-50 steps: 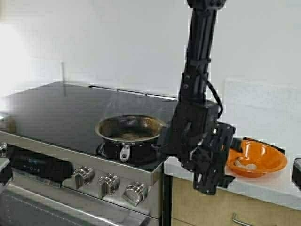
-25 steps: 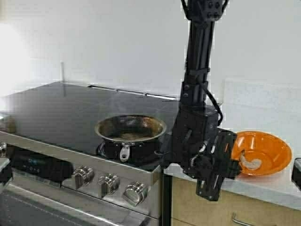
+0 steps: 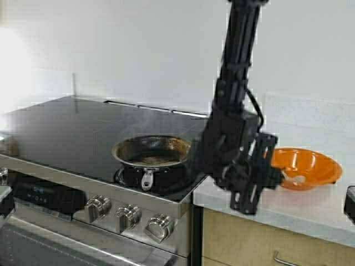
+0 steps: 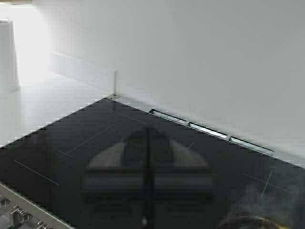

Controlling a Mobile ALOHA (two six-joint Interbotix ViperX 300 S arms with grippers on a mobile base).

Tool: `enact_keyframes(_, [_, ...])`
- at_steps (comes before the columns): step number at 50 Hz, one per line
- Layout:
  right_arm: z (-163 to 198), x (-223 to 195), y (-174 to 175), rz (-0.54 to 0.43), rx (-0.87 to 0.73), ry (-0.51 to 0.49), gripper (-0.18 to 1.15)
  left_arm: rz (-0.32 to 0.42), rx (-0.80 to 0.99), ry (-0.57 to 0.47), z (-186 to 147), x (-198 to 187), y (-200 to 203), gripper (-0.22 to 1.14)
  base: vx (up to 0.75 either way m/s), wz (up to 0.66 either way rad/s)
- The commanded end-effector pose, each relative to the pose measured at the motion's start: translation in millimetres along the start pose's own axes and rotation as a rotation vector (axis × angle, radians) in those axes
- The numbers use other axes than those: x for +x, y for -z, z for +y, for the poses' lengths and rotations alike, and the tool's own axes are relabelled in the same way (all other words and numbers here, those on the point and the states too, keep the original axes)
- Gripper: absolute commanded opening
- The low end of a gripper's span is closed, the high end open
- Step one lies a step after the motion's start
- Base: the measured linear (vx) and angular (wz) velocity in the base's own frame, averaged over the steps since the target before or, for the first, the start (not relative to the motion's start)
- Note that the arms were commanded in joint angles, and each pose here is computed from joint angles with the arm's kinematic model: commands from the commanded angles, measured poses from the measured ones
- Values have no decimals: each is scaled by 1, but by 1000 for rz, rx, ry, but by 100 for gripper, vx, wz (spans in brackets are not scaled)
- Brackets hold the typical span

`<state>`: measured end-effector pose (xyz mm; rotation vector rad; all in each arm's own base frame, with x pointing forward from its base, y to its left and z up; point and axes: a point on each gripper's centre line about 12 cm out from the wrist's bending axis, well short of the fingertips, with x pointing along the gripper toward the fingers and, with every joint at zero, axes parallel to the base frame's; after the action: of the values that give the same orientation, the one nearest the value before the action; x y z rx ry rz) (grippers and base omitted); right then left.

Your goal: Add oil to the pan and cook the shrimp and serve it

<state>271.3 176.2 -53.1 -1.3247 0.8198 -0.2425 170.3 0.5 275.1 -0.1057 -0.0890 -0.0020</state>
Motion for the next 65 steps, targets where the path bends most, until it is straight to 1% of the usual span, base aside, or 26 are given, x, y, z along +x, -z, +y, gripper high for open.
enact_keyframes(1, [-29,-22,-20,-66,83,3,5,-6,2,1,0,3,-4,3,0,0])
enact_keyframes(8, [-49,-45,-37,-134,145,-13,5,-6,0,1,0,3,-4,3,0,0])
enact_keyframes(15, [-70,-70,-60,-216,219,-70,5,-9,2,1,-1,3,-5,3,0,0])
enact_keyframes(21, [-90,-90,-84,-284,225,-105,5,-9,-1,1,0,3,-5,3,0,0])
enact_keyframes(30, [-119,-119,-125,-391,317,-245,5,-15,0,2,-1,2,-6,3,0,0])
enact_keyframes(39, [-150,-141,-169,-515,423,-351,5,-17,0,2,-1,2,-7,3,0,0])
enact_keyframes(42, [-160,-144,-182,-539,468,-406,5,-18,-1,2,-1,2,-7,3,0,0])
enact_keyframes(47, [-173,-140,-198,-557,563,-527,5,-18,0,2,-1,2,-7,3,0,0])
enact_keyframes(51, [-180,-132,-206,-556,638,-623,5,-18,2,2,-1,2,-7,3,0,0])
enact_keyframes(57, [-190,-114,-212,-560,737,-741,5,-20,2,2,-1,2,-7,3,0,0])
enact_keyframes(59, [-193,-110,-214,-577,758,-777,5,-18,0,0,0,2,-7,3,0,0])
enact_keyframes(65, [-201,-102,-221,-671,809,-912,5,-18,0,2,-1,2,-7,3,0,0])
